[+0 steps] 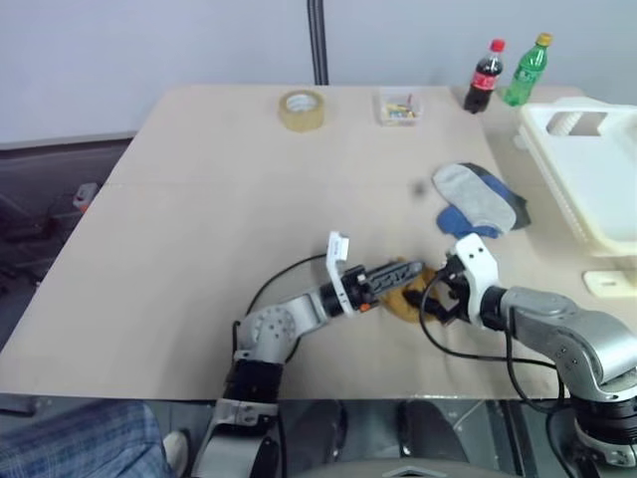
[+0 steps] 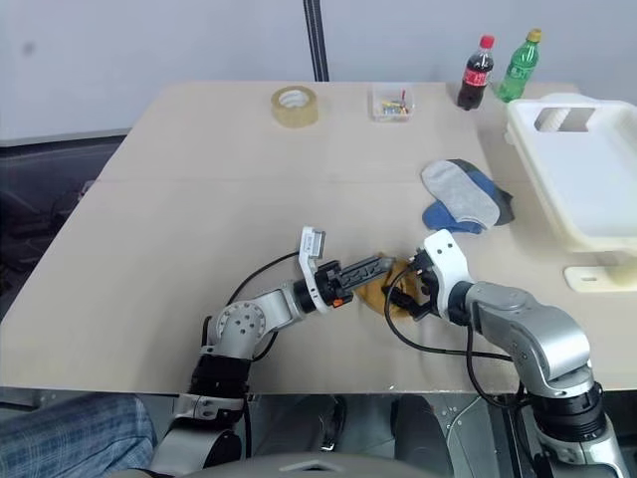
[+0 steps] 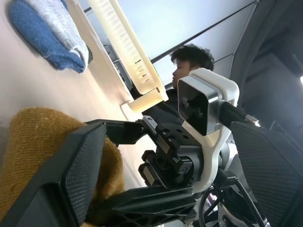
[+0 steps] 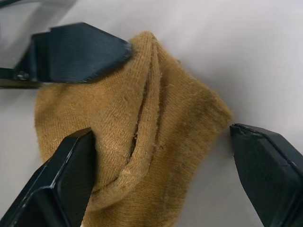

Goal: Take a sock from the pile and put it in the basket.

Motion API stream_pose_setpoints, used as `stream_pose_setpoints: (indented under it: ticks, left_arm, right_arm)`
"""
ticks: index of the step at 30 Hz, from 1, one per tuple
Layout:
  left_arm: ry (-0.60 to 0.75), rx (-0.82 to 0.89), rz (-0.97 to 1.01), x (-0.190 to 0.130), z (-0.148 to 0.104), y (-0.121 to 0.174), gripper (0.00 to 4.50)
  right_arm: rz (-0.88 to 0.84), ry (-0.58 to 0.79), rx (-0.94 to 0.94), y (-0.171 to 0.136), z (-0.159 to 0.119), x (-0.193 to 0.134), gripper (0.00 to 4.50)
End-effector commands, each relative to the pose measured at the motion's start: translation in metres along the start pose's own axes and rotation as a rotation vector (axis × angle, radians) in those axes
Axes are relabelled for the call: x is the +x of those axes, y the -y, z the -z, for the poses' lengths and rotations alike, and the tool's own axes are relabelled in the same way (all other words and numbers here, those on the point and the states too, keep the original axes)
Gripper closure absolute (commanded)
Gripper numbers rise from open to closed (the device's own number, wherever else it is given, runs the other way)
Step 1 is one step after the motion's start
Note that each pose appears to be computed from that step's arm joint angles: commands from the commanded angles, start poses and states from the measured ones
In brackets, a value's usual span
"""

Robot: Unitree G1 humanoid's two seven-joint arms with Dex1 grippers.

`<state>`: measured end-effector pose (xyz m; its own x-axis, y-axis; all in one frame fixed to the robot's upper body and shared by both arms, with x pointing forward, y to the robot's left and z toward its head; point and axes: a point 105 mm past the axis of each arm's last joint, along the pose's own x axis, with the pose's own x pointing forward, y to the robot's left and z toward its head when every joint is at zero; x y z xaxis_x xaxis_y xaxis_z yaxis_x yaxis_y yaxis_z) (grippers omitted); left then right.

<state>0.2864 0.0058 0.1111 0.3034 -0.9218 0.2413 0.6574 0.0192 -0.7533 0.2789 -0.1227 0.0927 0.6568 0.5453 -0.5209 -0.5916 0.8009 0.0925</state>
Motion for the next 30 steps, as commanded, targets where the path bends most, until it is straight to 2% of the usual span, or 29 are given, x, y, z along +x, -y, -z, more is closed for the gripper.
stream_pose_setpoints:
  ticks: [1, 5, 9, 17, 19, 24, 28, 30]
  left_arm:
    - [0.006, 0.015, 0.028, 0.001, -0.002, 0.005, 0.0]
    - [0.007, 0.022, 0.022, 0.0, -0.003, 0.004, 0.0]
    - [0.008, 0.034, 0.021, -0.001, -0.003, 0.004, 0.0]
    - [0.0, 0.088, 0.011, -0.006, -0.005, 0.007, 0.0]
    - [-0.025, 0.175, 0.001, -0.009, -0.006, 0.009, 0.0]
    - [-0.241, 0.594, -0.106, -0.024, 0.007, 0.002, 0.0]
    - [-0.263, 0.756, -0.119, -0.036, 0.002, 0.008, 0.0]
    - [-0.318, 0.853, -0.125, -0.043, 0.003, 0.008, 0.0]
  right_arm:
    - [0.021, -0.073, 0.064, 0.006, 0.017, -0.002, 0.88]
    - [-0.088, -0.122, 0.085, -0.013, 0.027, -0.003, 2.56]
    - [-0.099, -0.12, 0.084, -0.014, 0.026, -0.002, 4.41]
    - [-0.132, -0.097, 0.102, -0.016, 0.02, 0.0, 4.49]
    - [-0.133, -0.084, 0.11, -0.013, 0.016, -0.002, 4.49]
    - [-0.09, -0.056, 0.105, 0.01, 0.003, -0.014, 4.49]
    - [-0.037, -0.053, 0.074, 0.037, -0.006, -0.028, 4.49]
    - [-0.005, -0.059, 0.055, 0.051, -0.009, -0.036, 4.49]
